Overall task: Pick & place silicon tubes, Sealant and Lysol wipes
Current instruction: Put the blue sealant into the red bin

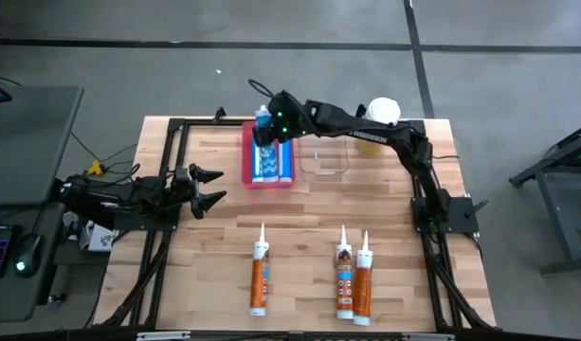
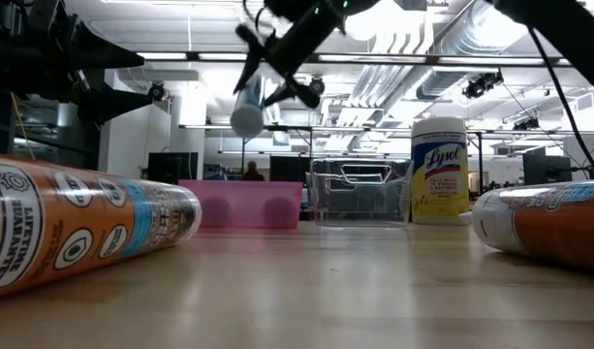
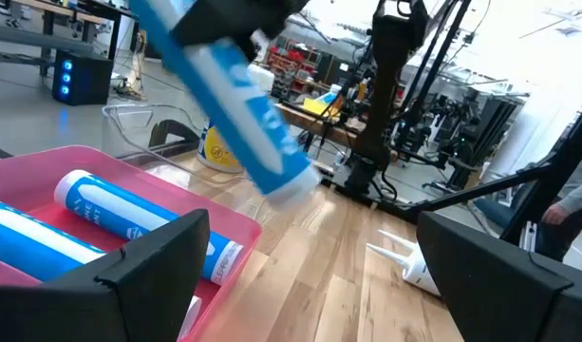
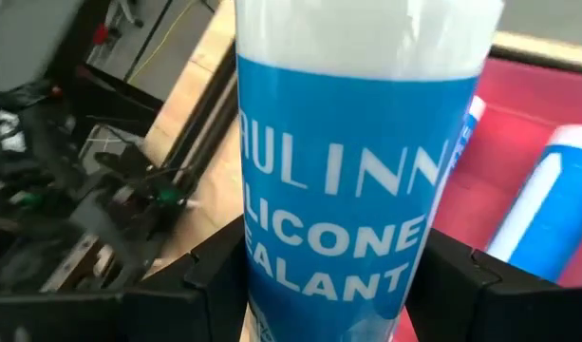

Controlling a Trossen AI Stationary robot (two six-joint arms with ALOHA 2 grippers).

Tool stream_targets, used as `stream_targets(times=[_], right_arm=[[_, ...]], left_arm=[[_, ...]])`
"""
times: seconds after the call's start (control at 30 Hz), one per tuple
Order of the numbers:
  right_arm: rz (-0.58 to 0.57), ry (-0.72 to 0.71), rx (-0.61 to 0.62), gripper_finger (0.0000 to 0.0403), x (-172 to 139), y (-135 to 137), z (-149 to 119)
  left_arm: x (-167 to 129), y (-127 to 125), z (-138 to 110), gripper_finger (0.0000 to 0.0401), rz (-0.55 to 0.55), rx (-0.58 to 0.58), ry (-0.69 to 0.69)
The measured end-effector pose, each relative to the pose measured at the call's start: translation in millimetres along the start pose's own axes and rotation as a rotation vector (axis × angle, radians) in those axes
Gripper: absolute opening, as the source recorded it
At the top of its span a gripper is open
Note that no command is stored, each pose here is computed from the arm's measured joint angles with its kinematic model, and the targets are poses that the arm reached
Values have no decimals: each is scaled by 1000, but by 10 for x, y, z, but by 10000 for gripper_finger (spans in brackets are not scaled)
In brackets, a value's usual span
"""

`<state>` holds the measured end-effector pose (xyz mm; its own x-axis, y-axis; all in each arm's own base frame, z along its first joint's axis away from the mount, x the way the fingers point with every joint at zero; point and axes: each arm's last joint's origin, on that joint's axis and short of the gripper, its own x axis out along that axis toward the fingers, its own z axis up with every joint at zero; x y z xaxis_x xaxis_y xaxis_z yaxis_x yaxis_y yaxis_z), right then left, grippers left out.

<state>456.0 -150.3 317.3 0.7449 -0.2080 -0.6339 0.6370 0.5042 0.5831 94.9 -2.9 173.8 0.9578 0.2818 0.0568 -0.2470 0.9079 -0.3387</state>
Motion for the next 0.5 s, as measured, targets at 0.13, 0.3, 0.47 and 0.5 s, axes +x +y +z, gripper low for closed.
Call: stream_targets(times=[0.13, 0.3, 0.47, 0.5], right_arm=[[16, -5, 57, 212, 243, -118, 38], [-7, 25, 106, 212, 500, -308, 44], [-61, 15, 124, 212, 590, -467, 93], [-69, 11, 124, 212, 588, -485, 107]], left_arm=[[0, 0, -1, 370, 0, 0, 0], [0, 0, -1, 370, 1, 0, 0], [0, 1, 0, 370, 2, 0, 0], [0, 1, 0, 370, 2, 0, -1]])
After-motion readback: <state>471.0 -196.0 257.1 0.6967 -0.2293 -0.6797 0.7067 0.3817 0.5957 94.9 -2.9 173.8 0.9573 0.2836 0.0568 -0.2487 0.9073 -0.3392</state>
